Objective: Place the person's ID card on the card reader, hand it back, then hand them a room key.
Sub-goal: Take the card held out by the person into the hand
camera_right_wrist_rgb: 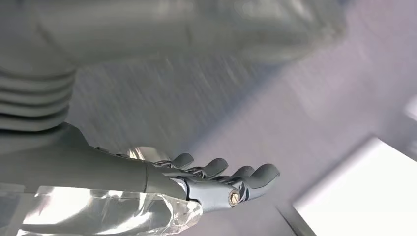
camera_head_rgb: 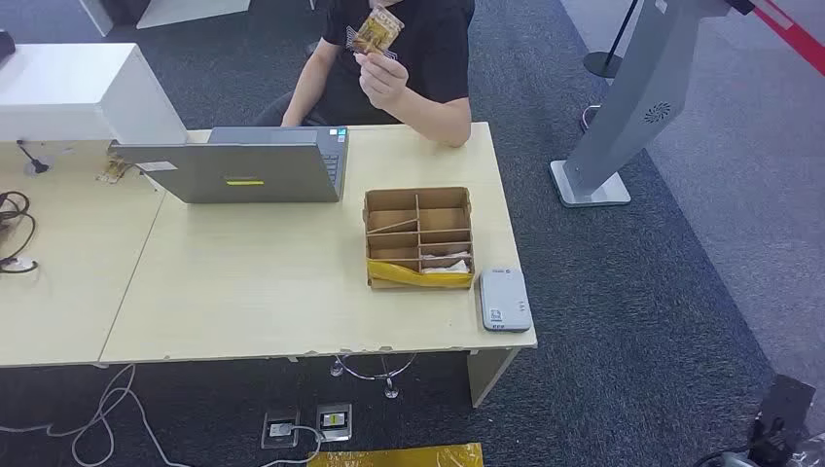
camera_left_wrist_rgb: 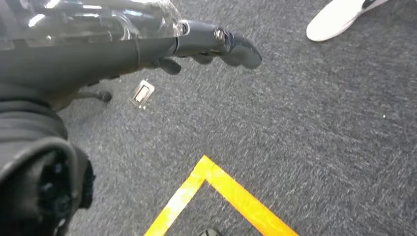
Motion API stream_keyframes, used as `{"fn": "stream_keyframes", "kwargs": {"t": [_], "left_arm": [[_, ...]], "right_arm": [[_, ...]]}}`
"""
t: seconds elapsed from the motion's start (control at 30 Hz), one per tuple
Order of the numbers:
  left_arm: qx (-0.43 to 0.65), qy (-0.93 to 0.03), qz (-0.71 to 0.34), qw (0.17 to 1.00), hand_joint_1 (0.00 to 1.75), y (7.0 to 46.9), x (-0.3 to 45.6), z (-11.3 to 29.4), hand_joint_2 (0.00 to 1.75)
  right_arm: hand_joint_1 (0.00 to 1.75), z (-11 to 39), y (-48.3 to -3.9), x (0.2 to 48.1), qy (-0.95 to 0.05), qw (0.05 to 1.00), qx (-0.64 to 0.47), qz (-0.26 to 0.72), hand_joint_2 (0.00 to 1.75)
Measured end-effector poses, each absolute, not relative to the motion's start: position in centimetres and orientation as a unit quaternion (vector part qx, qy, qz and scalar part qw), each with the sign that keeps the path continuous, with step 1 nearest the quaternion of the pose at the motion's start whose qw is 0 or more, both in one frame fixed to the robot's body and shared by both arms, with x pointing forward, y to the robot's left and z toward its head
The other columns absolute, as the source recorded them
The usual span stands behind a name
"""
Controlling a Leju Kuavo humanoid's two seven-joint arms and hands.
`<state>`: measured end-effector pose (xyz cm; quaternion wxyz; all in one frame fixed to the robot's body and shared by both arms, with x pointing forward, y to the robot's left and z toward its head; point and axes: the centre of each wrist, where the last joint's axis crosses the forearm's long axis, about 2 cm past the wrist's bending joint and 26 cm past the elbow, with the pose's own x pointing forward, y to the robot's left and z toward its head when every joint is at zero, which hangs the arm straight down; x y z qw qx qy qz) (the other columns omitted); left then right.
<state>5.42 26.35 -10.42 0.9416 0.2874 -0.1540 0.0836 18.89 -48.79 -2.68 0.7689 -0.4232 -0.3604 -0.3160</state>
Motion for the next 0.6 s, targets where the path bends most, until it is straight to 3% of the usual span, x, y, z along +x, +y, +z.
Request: {"fn": "stream_keyframes", "kwargs": {"t": [0.1, 0.2, 0.33, 0.6], "left_arm": [[0.286, -0.164, 0.076, 0.941, 0.00, 26.2, 5.5, -10.4, 0.00], [0.285, -0.170, 0.071, 0.941, 0.00, 25.9, 5.3, -10.4, 0.00], [0.283, -0.185, 0.072, 0.938, 0.00, 25.7, 6.1, -10.3, 0.00], [0.276, -0.194, 0.080, 0.938, 0.00, 24.8, 6.4, -10.2, 0.00]], "right_arm": [[0.00, -1.8, -52.1, 15.3, -0.245, 0.768, -0.411, -0.426, 1.75], [0.00, 3.6, -58.0, 12.6, -0.198, 0.674, -0.496, -0.511, 1.75], [0.00, 11.7, -59.8, 16.2, -0.334, 0.609, -0.567, -0.443, 1.75], [0.00, 21.8, -53.2, 23.6, -0.542, 0.570, -0.537, -0.305, 1.75]]}}
